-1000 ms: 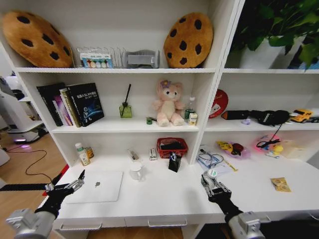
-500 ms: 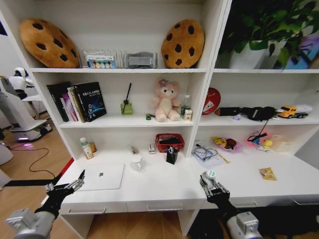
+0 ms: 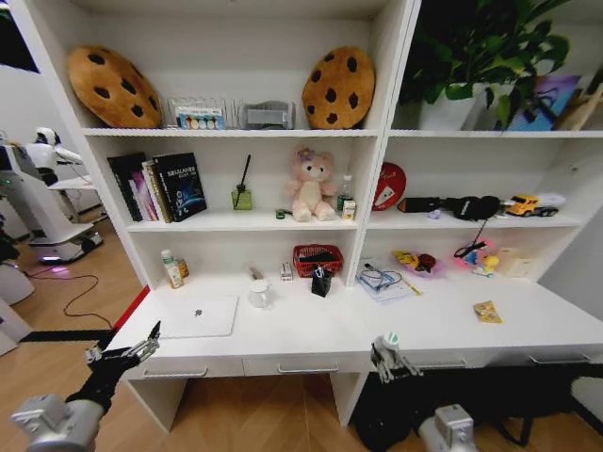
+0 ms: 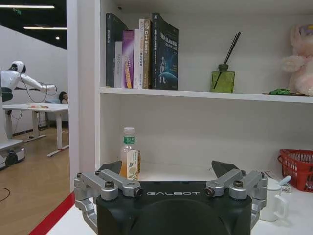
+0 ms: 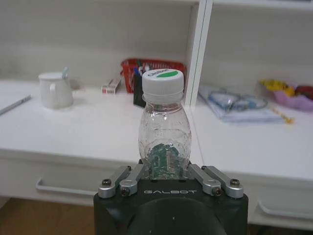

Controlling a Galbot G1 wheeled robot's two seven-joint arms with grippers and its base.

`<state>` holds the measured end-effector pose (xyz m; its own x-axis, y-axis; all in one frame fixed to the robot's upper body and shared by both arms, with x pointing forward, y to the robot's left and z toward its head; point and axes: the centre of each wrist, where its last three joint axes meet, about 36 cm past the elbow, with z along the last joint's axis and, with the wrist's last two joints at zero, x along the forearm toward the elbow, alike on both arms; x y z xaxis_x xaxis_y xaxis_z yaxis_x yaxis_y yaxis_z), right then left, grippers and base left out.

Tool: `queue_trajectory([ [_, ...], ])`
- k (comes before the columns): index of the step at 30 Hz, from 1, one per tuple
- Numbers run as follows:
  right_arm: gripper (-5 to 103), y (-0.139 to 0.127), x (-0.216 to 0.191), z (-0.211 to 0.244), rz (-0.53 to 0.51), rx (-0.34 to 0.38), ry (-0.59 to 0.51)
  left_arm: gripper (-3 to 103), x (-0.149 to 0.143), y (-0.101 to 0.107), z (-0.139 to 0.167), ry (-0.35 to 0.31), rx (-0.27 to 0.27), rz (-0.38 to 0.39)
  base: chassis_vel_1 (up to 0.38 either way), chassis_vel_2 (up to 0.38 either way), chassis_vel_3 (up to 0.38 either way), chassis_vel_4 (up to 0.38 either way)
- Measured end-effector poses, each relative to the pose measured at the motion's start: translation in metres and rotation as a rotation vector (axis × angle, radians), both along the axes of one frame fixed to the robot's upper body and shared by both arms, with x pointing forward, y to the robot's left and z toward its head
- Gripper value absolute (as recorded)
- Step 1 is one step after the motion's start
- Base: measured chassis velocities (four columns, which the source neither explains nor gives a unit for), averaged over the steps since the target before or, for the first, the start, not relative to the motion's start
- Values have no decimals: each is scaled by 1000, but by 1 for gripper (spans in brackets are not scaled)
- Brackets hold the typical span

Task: Organize the objects on the table.

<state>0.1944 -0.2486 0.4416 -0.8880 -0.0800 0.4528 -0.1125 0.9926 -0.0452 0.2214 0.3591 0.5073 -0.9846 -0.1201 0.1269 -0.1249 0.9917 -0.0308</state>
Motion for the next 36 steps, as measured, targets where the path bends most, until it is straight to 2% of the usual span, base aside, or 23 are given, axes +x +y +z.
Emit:
queue_trajectory([
  [1, 25, -3, -1, -12, 7, 7, 48, 100, 0, 0, 0, 0, 0, 0, 0, 0, 0, 0],
  [4, 25, -9, -1, -25, 13, 5, 87, 100, 0, 0, 0, 0, 0, 0, 0, 0, 0, 0],
  [9, 25, -28, -5, -83, -6, -19, 212, 100, 0, 0, 0, 0, 0, 0, 0, 0, 0, 0],
  [10, 25, -28, -5, -83, -6, -19, 212, 100, 0, 0, 0, 0, 0, 0, 0, 0, 0, 0],
  [12, 25, -35, -20, -117, 4, -46, 275, 100, 0, 0, 0, 0, 0, 0, 0, 0, 0, 0],
  [13, 25, -35, -20, -117, 4, -46, 275, 100, 0, 0, 0, 0, 0, 0, 0, 0, 0, 0],
  [15, 25, -45, -52, -167, 15, -104, 342, 100, 0, 0, 0, 0, 0, 0, 0, 0, 0, 0],
  [19, 25, -55, -75, -195, -5, -148, 395, 100, 0, 0, 0, 0, 0, 0, 0, 0, 0, 0],
  [36, 25, -81, -99, -214, -62, -166, 383, 100, 0, 0, 0, 0, 0, 0, -51, -43, 50, 48],
])
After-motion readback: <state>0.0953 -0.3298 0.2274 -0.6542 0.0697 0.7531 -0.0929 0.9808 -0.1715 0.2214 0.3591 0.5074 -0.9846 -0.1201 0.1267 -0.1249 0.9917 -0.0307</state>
